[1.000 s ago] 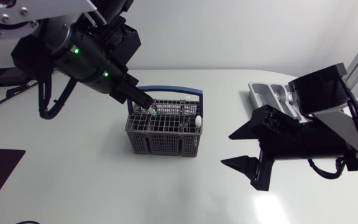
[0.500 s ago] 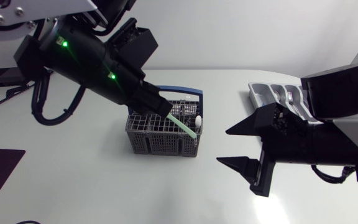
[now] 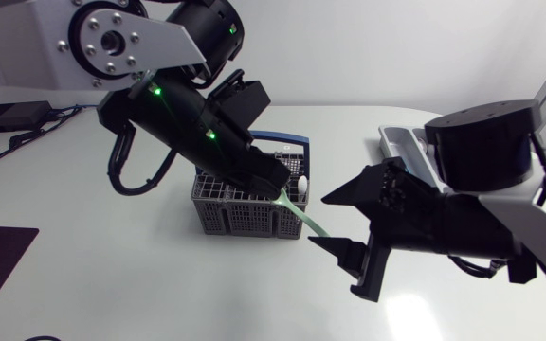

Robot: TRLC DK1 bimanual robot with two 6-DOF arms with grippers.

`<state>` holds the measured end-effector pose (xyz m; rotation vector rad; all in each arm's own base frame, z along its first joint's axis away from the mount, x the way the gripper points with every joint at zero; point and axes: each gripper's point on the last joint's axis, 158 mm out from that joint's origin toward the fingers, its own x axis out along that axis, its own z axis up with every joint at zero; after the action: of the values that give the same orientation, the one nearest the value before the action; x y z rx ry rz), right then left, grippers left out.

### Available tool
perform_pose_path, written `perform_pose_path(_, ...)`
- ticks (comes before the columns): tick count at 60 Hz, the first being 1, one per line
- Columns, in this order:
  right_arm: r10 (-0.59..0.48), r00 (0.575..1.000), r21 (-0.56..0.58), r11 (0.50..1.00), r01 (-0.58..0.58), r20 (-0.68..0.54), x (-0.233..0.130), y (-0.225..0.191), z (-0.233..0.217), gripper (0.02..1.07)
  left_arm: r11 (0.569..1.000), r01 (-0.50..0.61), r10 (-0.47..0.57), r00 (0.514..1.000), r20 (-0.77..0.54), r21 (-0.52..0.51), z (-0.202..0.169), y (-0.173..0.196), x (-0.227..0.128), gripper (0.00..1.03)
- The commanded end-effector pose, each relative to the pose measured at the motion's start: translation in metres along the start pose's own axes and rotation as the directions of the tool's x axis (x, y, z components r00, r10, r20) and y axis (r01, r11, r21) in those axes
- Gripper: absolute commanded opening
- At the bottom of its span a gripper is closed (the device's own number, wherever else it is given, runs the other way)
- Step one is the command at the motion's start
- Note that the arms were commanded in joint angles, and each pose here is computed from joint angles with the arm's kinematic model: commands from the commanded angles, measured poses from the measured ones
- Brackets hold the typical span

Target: Unload the cutlery basket into the drawer organizer.

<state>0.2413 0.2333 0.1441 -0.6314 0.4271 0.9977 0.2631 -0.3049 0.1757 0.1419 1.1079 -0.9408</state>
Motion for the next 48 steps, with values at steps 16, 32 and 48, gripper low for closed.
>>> perform_pose_path(16,-0.026,1.000,-0.012,1.000,0.026,0.001,0.020,0.001,0.023,0.58,0.998,0.058,-0.059,0.998,-0.019,-0.029,0.002,-0.010,0.010,0.04)
perform_pose_path(32,-0.060,0.998,-0.018,0.998,0.060,0.000,0.024,-0.006,0.030,0.39,0.998,0.063,-0.064,0.998,-0.023,-0.031,0.000,-0.012,0.011,0.04)
perform_pose_path(48,-0.061,0.998,-0.018,0.998,0.061,-0.013,0.027,-0.006,0.028,0.11,0.997,0.067,-0.068,0.997,-0.022,-0.033,-0.001,-0.013,0.009,0.04)
